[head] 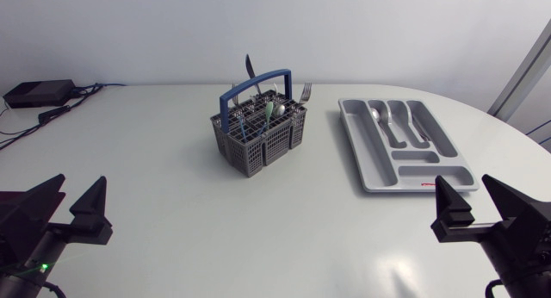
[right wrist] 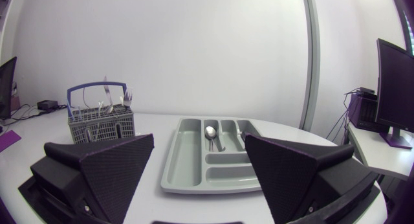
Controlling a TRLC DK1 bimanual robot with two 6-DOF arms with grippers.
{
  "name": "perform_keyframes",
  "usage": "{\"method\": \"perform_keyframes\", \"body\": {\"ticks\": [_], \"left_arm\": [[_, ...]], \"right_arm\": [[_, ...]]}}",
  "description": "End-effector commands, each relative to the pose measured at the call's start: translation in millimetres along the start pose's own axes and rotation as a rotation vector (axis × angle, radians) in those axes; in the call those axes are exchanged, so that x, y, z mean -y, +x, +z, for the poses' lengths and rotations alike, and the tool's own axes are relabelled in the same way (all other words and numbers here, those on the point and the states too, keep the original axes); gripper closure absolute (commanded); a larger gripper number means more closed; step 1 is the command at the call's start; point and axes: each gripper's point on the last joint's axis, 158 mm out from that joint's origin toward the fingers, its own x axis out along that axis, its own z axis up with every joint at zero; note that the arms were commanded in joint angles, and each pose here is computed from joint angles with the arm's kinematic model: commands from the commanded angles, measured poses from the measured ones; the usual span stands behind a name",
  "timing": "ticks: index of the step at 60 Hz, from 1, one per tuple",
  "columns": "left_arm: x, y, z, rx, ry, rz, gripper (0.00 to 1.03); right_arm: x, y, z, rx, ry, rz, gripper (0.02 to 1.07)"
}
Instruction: Unload the cutlery basket into the drawer organizer.
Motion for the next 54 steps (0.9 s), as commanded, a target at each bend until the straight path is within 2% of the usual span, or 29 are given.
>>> {"method": "perform_keyframes", "body": {"ticks": [1,25,44,54], "left_arm": [[0.1,0.6,-7.3,-0.012,0.003,0.002,0.04],[0.3,0.3,-4.3,-0.002,0.000,0.001,0.04],[11.3,-7.9,41.6,0.020,0.019,-0.051,0.05],[20.7,11.2,64.5,-0.051,-0.007,-0.091,0.06]], "right_arm": [[-0.4,0.8,-10.0,-0.021,-0.005,0.003,0.06],[1.7,0.9,-4.6,0.002,-0.002,-0.008,0.06],[-7.2,-4.5,32.5,0.041,0.012,0.028,0.06],[-12.4,10.6,42.0,-0.007,0.010,0.045,0.07]]}}
